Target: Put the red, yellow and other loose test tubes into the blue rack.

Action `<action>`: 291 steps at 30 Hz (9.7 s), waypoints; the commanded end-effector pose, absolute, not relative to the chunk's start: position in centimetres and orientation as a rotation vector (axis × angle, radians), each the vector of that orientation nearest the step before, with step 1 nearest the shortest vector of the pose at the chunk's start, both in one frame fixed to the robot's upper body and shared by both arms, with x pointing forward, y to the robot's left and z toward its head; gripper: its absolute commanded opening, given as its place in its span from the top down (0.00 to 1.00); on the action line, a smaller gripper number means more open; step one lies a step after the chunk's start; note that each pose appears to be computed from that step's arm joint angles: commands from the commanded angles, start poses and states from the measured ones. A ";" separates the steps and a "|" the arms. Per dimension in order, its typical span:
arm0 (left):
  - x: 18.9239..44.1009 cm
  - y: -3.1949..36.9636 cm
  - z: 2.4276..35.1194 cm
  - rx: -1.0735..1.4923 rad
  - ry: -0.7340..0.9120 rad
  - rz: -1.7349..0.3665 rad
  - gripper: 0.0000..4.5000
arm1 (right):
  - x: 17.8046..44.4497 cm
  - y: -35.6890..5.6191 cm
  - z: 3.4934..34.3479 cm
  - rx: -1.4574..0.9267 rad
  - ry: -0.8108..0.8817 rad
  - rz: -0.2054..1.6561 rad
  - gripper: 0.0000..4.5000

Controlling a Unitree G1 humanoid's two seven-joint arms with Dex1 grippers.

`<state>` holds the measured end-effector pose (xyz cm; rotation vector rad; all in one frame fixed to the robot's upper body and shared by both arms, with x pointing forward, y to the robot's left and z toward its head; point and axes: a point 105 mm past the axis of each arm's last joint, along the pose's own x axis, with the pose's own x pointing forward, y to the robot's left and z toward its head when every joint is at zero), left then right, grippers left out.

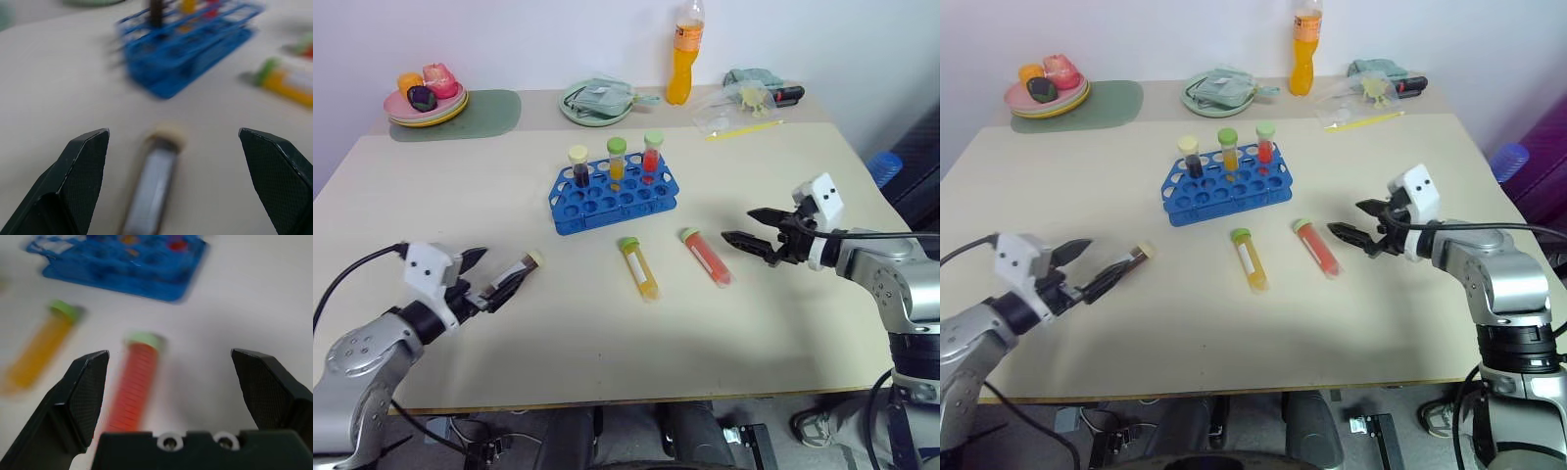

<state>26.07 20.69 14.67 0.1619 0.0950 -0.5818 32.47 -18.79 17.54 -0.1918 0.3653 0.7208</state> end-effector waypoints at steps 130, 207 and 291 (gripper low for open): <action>25.1 15.7 17.1 0.219 -0.101 -0.708 0.00 | 41.0 -11.4 22.1 -0.001 -0.401 0.468 0.01; 25.9 16.0 16.6 0.090 -0.129 -0.681 0.00 | 40.1 -0.7 21.6 0.124 -0.456 0.564 0.85; 27.2 19.8 17.4 0.201 -0.015 -0.494 0.00 | 37.4 -1.5 21.6 -0.010 -0.574 0.744 0.19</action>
